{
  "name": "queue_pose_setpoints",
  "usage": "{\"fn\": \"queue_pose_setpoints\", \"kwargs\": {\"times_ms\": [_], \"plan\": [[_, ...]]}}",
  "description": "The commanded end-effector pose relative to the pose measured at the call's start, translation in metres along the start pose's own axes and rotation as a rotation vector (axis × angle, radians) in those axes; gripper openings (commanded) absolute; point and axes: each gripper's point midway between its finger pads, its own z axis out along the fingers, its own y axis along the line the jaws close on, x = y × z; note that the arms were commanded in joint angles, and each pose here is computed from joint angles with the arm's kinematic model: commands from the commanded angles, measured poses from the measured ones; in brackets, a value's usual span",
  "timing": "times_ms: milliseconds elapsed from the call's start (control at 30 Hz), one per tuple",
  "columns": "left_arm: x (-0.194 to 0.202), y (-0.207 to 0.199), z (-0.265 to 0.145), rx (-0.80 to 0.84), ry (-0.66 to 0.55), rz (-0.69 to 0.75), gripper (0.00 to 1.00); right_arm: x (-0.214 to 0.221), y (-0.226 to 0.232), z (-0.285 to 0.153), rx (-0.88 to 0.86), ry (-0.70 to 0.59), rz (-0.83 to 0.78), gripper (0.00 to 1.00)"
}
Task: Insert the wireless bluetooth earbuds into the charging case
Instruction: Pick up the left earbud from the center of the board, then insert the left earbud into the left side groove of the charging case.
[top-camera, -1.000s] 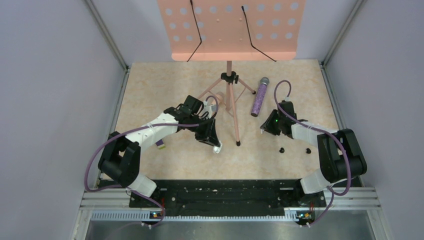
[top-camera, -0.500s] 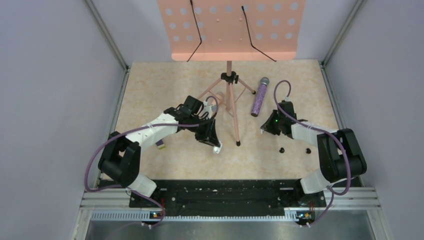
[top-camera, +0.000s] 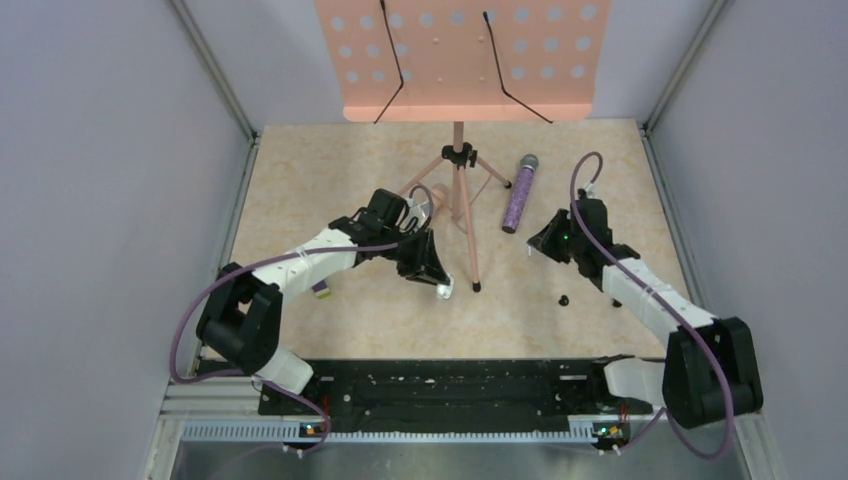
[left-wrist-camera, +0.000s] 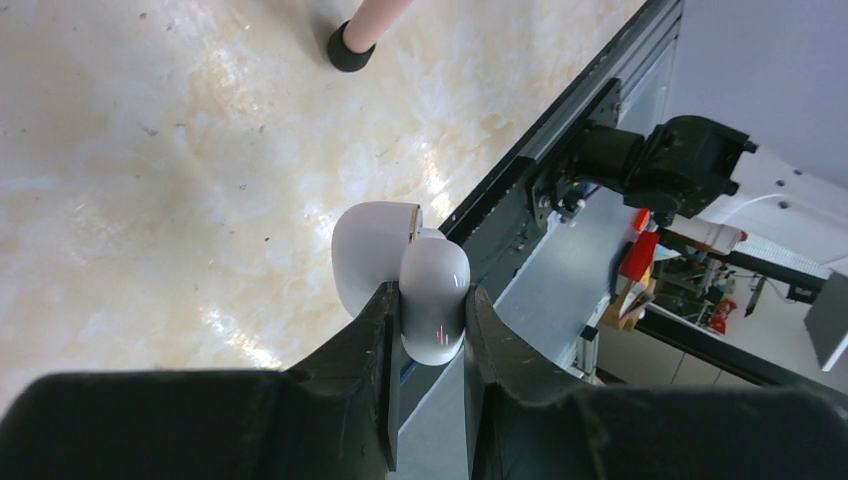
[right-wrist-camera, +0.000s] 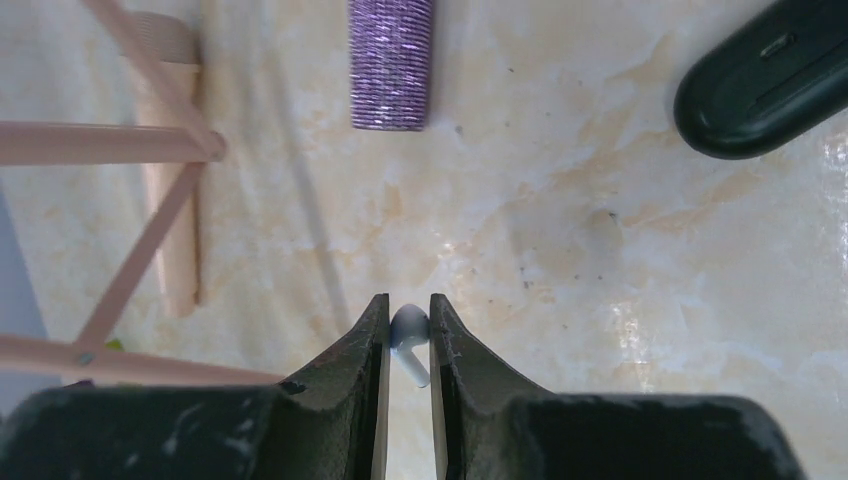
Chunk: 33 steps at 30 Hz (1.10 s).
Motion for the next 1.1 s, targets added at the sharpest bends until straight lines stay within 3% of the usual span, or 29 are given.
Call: {"fn": "queue_pose_setpoints", "kwargs": {"times_ms": [0, 333, 700, 1067], "plan": [[-0.025, -0.033, -0.003, 0.105, -0.104, -0.041, 0.0, -0.024, 0.028, -0.031, -0.129, -0.15, -0.036, 0.12], [-0.036, -0.039, 0.003, 0.11, -0.159, -0.119, 0.0, -0.024, 0.017, -0.033, -0.173, -0.279, 0.055, 0.1], [-0.052, -0.087, 0.006, 0.326, -0.199, -0.387, 0.0, -0.033, 0.063, -0.068, -0.353, -0.36, 0.03, 0.1], [-0.068, -0.104, 0.005, 0.409, -0.259, -0.635, 0.0, -0.041, 0.091, -0.115, -0.487, -0.388, 0.033, 0.1]]}}
